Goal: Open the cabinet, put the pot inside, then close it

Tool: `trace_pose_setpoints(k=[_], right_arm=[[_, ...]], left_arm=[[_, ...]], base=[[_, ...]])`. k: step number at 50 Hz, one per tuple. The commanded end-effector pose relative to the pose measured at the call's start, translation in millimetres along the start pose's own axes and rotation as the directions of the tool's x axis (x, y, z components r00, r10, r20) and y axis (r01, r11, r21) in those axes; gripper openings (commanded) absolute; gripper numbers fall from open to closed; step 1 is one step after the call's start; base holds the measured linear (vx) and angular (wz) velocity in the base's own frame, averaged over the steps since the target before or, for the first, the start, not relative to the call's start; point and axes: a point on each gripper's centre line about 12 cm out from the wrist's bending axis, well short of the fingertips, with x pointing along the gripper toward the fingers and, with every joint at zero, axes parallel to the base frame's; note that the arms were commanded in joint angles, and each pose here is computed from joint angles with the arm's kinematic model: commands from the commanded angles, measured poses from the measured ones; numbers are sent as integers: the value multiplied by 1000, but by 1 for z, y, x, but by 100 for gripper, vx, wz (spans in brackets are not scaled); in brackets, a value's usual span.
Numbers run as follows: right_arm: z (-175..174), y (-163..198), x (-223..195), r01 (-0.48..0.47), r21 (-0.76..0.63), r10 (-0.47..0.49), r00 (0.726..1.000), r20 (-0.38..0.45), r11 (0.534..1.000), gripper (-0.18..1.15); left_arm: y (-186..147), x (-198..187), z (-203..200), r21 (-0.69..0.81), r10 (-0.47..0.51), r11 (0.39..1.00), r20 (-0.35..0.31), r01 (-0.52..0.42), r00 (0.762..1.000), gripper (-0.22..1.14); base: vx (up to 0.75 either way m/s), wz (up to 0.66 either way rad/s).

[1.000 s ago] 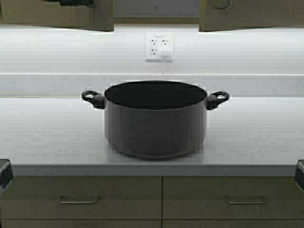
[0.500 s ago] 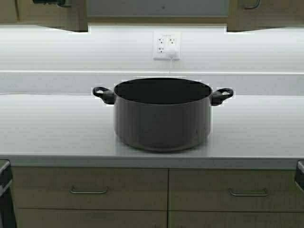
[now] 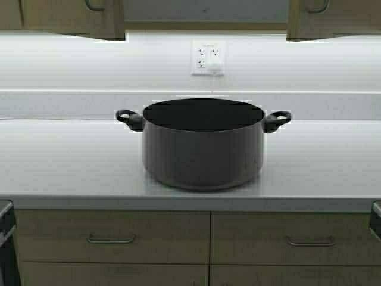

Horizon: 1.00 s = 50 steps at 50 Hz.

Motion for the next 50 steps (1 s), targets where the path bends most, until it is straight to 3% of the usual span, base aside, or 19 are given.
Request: trace_pose_setpoints(k=[1,5,9,15,17,20,22,25,29,33,42,50], right_arm=[[5,10,-10,-69,-21,68,996,-55,997,100],[4,23,-11,-144,-34,141,986,-88,989,98],[5,46,-9,-243,-61,237,967,-96,968,91],[17,81,3,-344,-112,339,939,-67,932,62],[22,90,10,-353,-122,350,936,-50,927,48],[29,101,22,-356,-136,357,934,-24,924,25],[33,108,31,-354,-147,356,934,-11,924,9],[41,111,45,-325,-153,332,943,22,933,-5],[52,113,66,-288,-150,298,953,51,946,0],[62,116,88,-270,-156,281,958,54,950,8],[79,123,131,-242,-162,255,965,60,957,6],[82,119,162,-203,-155,216,974,70,967,6]], left_arm=[[-6,-6,4,-27,-58,998,-36,57,998,100],[-23,-10,3,-41,-154,988,-99,151,983,97],[-46,-14,7,-38,-255,967,-121,252,959,84],[-85,-12,13,-18,-370,929,-129,371,920,29],[-94,-7,12,-8,-382,923,-132,385,915,7],[-104,3,10,4,-380,923,-127,384,916,-13],[-110,12,7,13,-371,927,-125,375,920,-13],[-116,28,3,17,-348,936,-128,353,929,-2],[-123,50,-2,28,-317,946,-125,322,940,8],[-131,71,-2,38,-292,954,-109,298,950,4],[-147,119,0,45,-235,971,-44,237,971,2],[-138,155,1,29,-166,986,-12,166,986,2]], base=[[0,0],[-1,1],[-1,1],[0,0],[0,0],[0,0],[-1,1],[-1,1],[0,0],[0,0],[0,0],[0,0]])
